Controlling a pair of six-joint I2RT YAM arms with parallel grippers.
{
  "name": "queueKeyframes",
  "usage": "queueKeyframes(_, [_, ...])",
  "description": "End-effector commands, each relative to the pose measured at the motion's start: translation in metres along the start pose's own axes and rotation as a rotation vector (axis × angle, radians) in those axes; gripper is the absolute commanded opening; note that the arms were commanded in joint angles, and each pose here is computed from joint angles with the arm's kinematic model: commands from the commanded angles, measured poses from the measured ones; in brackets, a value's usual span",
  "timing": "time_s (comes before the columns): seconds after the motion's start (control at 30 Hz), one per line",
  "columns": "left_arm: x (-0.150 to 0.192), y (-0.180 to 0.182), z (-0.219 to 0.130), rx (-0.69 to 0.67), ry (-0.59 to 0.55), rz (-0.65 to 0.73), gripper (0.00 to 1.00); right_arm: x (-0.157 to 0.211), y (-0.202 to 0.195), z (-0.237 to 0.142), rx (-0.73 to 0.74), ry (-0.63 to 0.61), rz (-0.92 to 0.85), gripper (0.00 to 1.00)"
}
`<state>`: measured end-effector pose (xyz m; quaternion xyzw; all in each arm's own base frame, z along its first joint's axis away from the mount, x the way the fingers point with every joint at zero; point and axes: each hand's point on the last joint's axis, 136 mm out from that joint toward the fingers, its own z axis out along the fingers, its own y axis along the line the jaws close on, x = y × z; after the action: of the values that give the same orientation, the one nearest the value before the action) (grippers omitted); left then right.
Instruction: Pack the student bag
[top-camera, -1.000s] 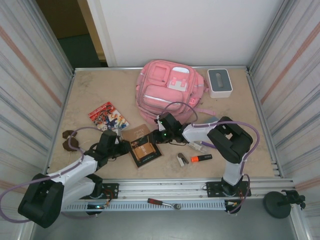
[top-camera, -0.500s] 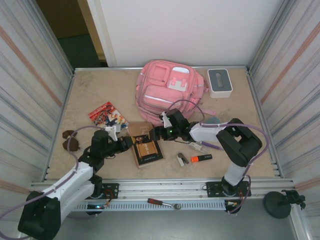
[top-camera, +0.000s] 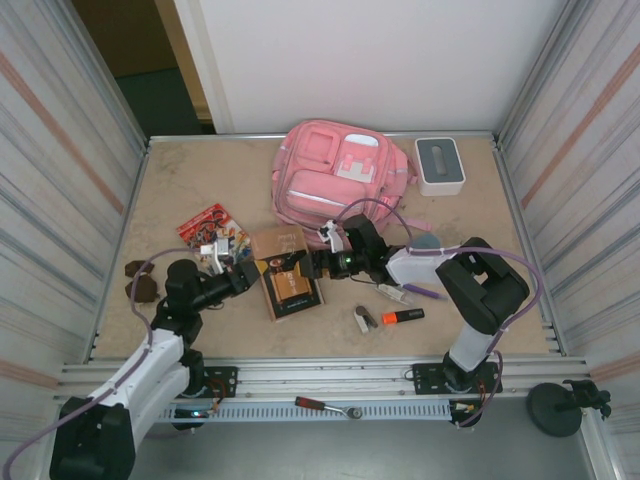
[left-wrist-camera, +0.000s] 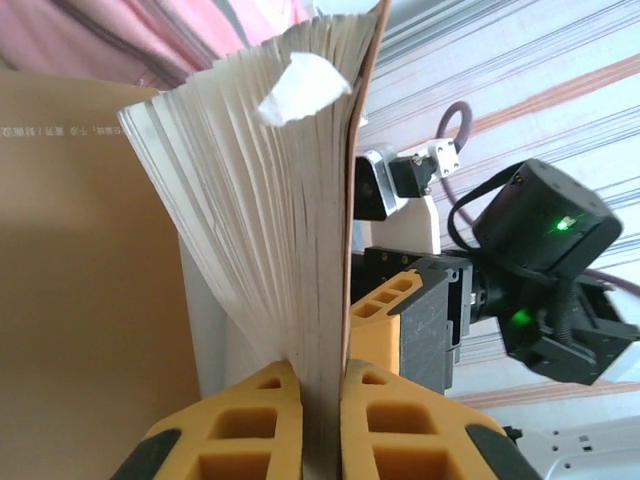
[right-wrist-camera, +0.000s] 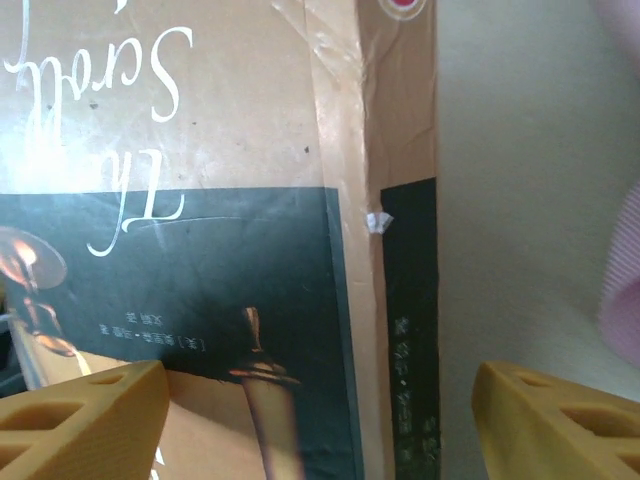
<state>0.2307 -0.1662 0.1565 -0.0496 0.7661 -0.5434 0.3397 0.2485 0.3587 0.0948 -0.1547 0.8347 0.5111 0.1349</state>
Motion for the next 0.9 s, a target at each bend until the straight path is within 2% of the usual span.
queueKeyframes(0.0, [-0.012, -0.03, -0.003, 0.112, -0.023, 0.055, 0.0, -0.014, 0.046, -0.007, -0.211, -0.029, -0.059, 0.69])
queueKeyframes(0.03, [-0.013, -0.028, -0.002, 0.105, -0.022, 0.051, 0.0, -0.017, 0.053, -0.008, -0.241, -0.035, -0.063, 0.64])
queueKeyframes(0.17, [-0.02, -0.02, 0.001, 0.079, -0.034, 0.046, 0.0, -0.022, 0.071, -0.012, -0.306, -0.047, -0.071, 0.3])
queueKeyframes(0.33, [-0.031, 0.004, 0.009, -0.049, -0.045, 0.034, 0.0, -0.027, 0.067, -0.023, -0.282, -0.085, -0.061, 0.09])
queueKeyframes(0.37, [-0.034, 0.01, 0.01, -0.09, -0.045, 0.041, 0.05, -0.03, 0.064, -0.028, -0.266, -0.099, -0.052, 0.05])
queueKeyframes(0.4, [-0.035, 0.016, 0.011, -0.13, -0.04, 0.042, 0.13, -0.032, 0.061, -0.032, -0.251, -0.109, -0.043, 0.03])
queueKeyframes(0.47, [-0.043, 0.029, 0.011, -0.231, -0.041, 0.067, 0.4, -0.039, 0.05, -0.047, -0.195, -0.134, -0.023, 0.0])
queueKeyframes(0.53, [-0.052, 0.034, 0.011, -0.315, -0.044, 0.113, 0.53, -0.05, 0.043, -0.071, -0.131, -0.179, -0.038, 0.0])
queueKeyframes(0.67, [-0.073, 0.034, 0.02, -0.496, -0.024, 0.293, 0.67, -0.075, 0.03, -0.139, 0.029, -0.307, -0.064, 0.0])
queueKeyframes(0.77, [-0.085, 0.034, 0.041, -0.627, 0.051, 0.489, 0.75, -0.095, 0.019, -0.194, 0.107, -0.427, -0.053, 0.0])
queueKeyframes(0.87, [-0.098, 0.043, 0.069, -0.705, 0.158, 0.615, 0.77, -0.108, 0.007, -0.233, 0.202, -0.511, -0.046, 0.0])
